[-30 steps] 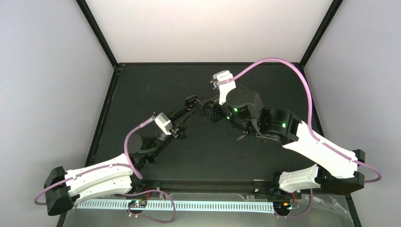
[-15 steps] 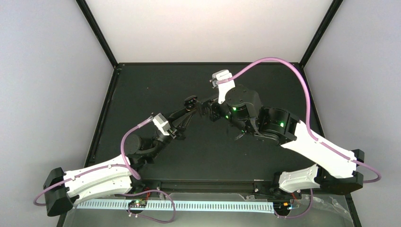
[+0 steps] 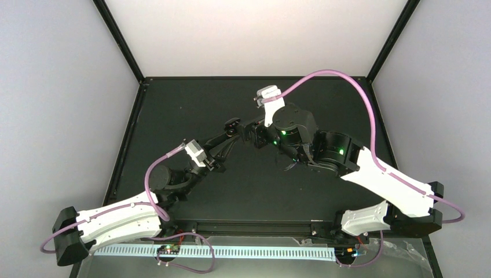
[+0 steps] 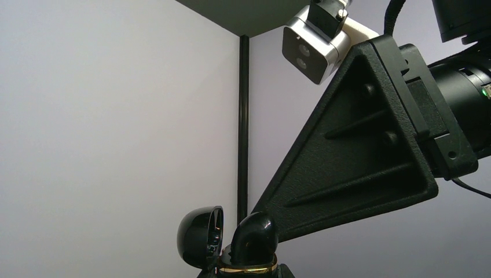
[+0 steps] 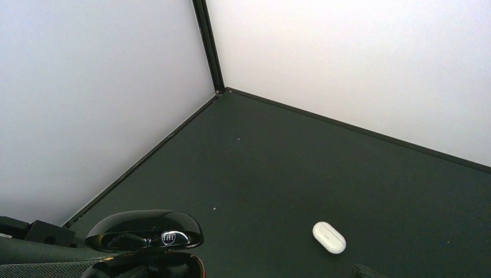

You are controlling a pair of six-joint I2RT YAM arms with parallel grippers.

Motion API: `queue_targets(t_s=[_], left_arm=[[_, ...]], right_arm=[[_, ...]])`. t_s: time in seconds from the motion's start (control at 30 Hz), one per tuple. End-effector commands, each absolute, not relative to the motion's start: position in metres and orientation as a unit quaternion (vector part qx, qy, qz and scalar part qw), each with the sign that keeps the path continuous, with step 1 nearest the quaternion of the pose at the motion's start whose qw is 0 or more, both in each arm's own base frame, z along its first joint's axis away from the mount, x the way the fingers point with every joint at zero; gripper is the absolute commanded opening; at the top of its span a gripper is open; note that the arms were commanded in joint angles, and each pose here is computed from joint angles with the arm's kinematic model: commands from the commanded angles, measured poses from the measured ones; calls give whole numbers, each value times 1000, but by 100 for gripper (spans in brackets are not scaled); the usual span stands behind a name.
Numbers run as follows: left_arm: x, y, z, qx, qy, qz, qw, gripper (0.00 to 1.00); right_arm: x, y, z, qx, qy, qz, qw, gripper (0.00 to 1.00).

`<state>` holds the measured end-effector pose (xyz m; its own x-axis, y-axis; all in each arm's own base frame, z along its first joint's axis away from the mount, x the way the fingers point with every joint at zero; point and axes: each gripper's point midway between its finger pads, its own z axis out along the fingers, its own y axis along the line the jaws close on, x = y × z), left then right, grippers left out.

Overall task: Insert the wireless bluetooth earbuds into the charging case
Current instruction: Place the earbud in the charging case.

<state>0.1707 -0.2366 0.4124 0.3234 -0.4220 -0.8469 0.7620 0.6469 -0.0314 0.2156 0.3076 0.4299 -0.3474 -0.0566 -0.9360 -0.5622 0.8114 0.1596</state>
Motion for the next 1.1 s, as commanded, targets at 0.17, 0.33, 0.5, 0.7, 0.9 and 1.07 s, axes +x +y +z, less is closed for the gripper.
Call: queue_targets(t_s=[0.17,0.33,0.5,0.7,0.9,1.07], left_arm=[[165,-231,422,184,431,-384,795,2],[165,-232,422,185,431,-386,794,2],[165,-232,423,185,430,-386,795,2],[165,-232,422,186,431,-387,794,2],[164,-233,422,186,431,-388,793,2],[163,-232,421,187,430,-390,793,1]], right_arm=[[210,292,451,-196,768,253,555,91],[198,303,453,-224,755,291,544,91],[187,316,455,-253,740,324,533,91],[187,323,451,-265,739,324,528,91],[197,320,443,-246,755,297,530,91],[204,317,440,-233,761,282,536,91]])
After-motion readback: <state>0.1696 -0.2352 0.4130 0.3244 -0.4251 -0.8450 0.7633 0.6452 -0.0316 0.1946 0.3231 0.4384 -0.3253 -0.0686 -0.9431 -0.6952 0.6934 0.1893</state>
